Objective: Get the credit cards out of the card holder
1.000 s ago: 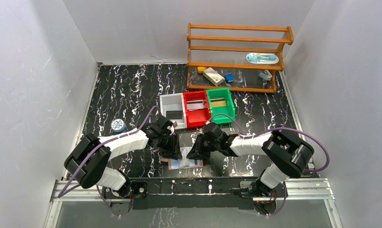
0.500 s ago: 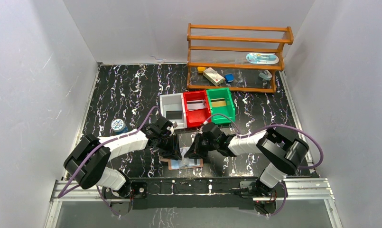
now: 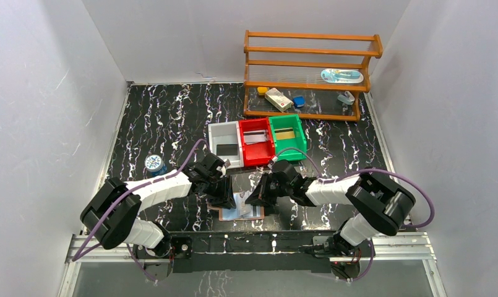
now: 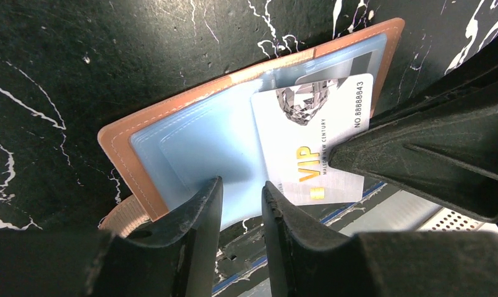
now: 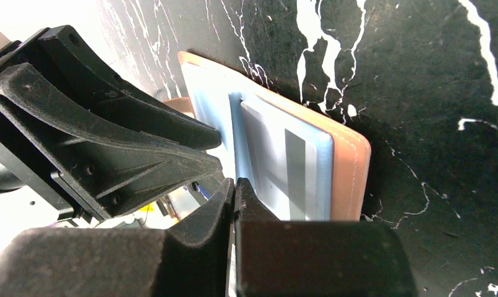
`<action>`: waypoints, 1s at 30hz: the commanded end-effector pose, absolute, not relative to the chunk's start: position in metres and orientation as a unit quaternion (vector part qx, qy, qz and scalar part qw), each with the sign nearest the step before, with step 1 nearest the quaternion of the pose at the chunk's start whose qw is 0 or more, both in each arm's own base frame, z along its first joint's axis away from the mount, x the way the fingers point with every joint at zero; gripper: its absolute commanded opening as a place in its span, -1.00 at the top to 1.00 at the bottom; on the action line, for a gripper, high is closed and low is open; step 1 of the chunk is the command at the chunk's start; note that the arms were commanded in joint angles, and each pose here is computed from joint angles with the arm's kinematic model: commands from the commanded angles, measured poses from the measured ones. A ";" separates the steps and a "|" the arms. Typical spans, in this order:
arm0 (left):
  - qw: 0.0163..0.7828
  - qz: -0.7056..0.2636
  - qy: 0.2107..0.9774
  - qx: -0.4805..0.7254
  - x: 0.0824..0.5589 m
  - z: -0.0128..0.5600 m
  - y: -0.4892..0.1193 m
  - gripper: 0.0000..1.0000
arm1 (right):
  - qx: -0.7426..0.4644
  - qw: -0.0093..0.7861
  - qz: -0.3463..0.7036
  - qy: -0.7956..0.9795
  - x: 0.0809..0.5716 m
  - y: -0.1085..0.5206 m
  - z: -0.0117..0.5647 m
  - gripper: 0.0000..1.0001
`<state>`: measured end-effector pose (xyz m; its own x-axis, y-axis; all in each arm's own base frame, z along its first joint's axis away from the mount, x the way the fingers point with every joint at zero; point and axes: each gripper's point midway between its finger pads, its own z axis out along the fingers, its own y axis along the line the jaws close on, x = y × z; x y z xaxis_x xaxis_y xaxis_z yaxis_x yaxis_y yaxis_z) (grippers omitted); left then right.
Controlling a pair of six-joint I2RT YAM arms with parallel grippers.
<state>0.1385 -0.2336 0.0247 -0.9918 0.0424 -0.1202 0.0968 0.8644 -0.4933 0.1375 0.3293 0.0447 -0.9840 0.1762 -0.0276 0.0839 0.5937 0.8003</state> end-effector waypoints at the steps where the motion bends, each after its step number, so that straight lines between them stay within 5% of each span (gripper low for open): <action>1: 0.042 -0.226 0.973 0.026 0.130 0.016 -0.218 0.37 | 0.070 0.063 0.454 0.886 0.140 0.327 0.050 0.83; 11: 0.099 -0.322 0.941 0.039 0.157 0.069 -0.260 0.20 | 0.080 0.053 0.463 0.881 0.141 0.332 0.046 0.72; 30: 0.025 -0.289 0.956 0.040 0.131 0.017 -0.247 0.39 | 0.085 0.034 0.480 0.873 0.139 0.340 0.046 0.37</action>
<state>0.1419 -0.2540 0.0276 -0.9936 0.0417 -0.1046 0.0943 0.8153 -0.5713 0.1366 0.3318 0.0374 -0.9805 0.1950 0.0256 0.1346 0.5707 0.8100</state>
